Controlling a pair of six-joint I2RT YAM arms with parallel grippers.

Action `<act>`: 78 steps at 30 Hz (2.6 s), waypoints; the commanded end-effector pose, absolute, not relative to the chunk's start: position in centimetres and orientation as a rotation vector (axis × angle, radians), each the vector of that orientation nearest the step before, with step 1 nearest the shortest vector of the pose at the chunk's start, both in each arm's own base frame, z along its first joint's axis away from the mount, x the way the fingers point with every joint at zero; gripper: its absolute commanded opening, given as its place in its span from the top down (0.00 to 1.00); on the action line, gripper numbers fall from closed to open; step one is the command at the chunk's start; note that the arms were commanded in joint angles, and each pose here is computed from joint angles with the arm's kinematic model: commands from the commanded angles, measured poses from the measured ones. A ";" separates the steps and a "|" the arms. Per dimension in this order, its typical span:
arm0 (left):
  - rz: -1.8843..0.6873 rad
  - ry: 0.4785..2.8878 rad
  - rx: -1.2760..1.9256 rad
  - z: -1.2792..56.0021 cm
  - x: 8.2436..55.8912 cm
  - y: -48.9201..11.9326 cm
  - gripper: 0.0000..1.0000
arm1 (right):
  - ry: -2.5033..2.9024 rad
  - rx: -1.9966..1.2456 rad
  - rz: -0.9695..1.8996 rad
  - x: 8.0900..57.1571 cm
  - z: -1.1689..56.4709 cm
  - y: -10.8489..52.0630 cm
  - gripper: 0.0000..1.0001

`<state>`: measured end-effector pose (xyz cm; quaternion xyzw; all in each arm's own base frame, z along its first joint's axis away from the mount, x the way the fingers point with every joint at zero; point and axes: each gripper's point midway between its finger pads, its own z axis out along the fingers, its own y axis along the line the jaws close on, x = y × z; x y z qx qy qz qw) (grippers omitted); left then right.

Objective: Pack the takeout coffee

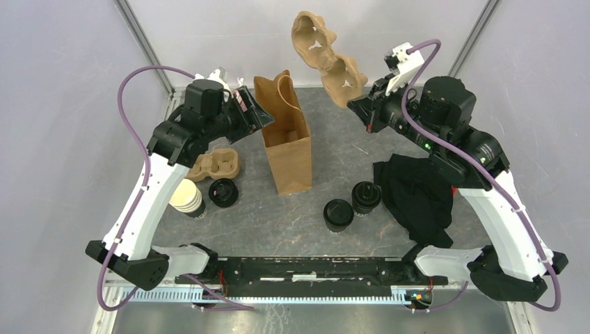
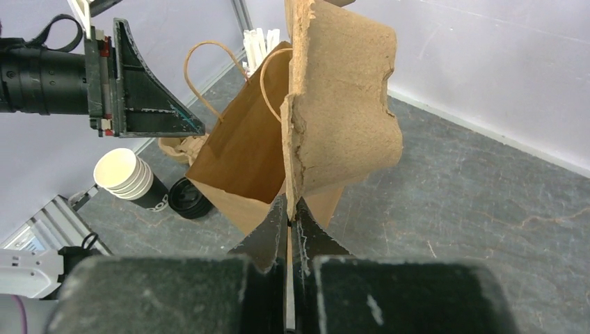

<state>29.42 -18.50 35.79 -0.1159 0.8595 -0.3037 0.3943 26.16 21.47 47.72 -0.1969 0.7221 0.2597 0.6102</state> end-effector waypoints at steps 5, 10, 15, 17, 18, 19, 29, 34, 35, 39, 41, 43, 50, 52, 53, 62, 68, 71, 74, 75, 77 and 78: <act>-0.503 2.219 -0.328 33.0 30.3 -17.6 0.34 | 1.681 -0.346 0.662 22.6 48.2 18.6 1.00; -0.328 2.260 -0.238 31.7 30.3 -16.3 0.47 | 1.703 -0.339 0.635 21.7 47.6 17.4 1.00; -0.292 2.262 -0.065 31.3 30.9 -16.7 0.62 | 1.704 -0.357 0.611 21.1 47.3 16.7 1.00; -0.316 2.274 0.024 31.0 31.1 -17.6 0.69 | 1.706 -0.371 0.598 20.9 47.2 16.5 1.00; -0.332 2.280 0.067 31.0 31.0 -18.1 0.73 | 1.708 -0.380 0.592 20.9 47.1 16.4 1.00; -0.346 2.278 0.102 31.0 31.0 -18.4 0.77 | 1.712 -0.395 0.586 20.8 47.0 16.4 1.00; -0.450 2.074 0.533 33.6 28.3 -19.5 0.92 | 1.663 -0.648 0.702 18.8 47.2 19.3 1.00; -0.500 2.013 0.647 33.6 27.0 -20.0 0.94 | 1.645 -0.728 0.829 17.4 46.9 21.2 1.00; -0.504 2.003 0.657 33.5 26.8 -20.0 0.94 | 1.650 -0.732 0.837 17.3 46.8 21.3 1.00; -0.414 2.021 0.616 32.4 27.7 -18.8 0.77 | 1.638 -0.738 0.869 16.7 47.3 21.4 1.00; -0.381 2.053 0.571 31.8 28.0 -18.3 0.69 | 1.637 -0.733 0.880 16.5 47.5 21.4 1.00; -0.353 2.090 0.501 31.6 28.3 -17.7 0.53 | 1.645 -0.735 0.898 16.3 47.3 21.5 1.00; -0.448 2.095 0.224 37.4 26.1 -16.3 0.14 | 1.674 -0.714 0.935 16.1 47.0 21.8 1.00; -0.540 2.037 0.184 40.1 24.6 -16.3 0.09 | 1.670 -0.710 0.956 16.1 47.0 22.0 1.00; -0.579 2.006 0.164 41.3 23.8 -16.2 0.08 | 1.666 -0.713 0.964 16.1 47.1 22.2 1.00; -1.156 1.801 -0.082 49.6 16.9 -17.7 0.18 | 1.661 -0.833 1.115 14.4 45.4 24.2 1.00; -1.298 1.642 -0.202 53.1 14.3 -15.9 0.18 | 1.590 -0.885 1.355 11.0 45.4 25.2 1.00; -1.306 1.673 -0.288 52.6 13.9 -15.2 0.23 | 1.553 -0.907 1.429 9.7 45.8 25.2 1.00; -1.317 1.691 -0.274 52.5 13.5 -15.3 0.25 | 1.540 -0.944 1.494 8.4 45.6 25.2 1.00; -1.316 1.696 -0.268 52.4 13.4 -15.3 0.26 | 1.529 -0.952 1.507 8.1 45.7 25.1 1.00; -1.326 1.692 -0.237 52.6 13.0 -15.5 0.26 | 1.516 -0.970 1.540 7.6 45.8 25.1 1.00; -1.337 1.682 -0.214 53.0 12.9 -15.7 0.28 | 1.509 -0.979 1.555 7.3 45.8 25.1 1.00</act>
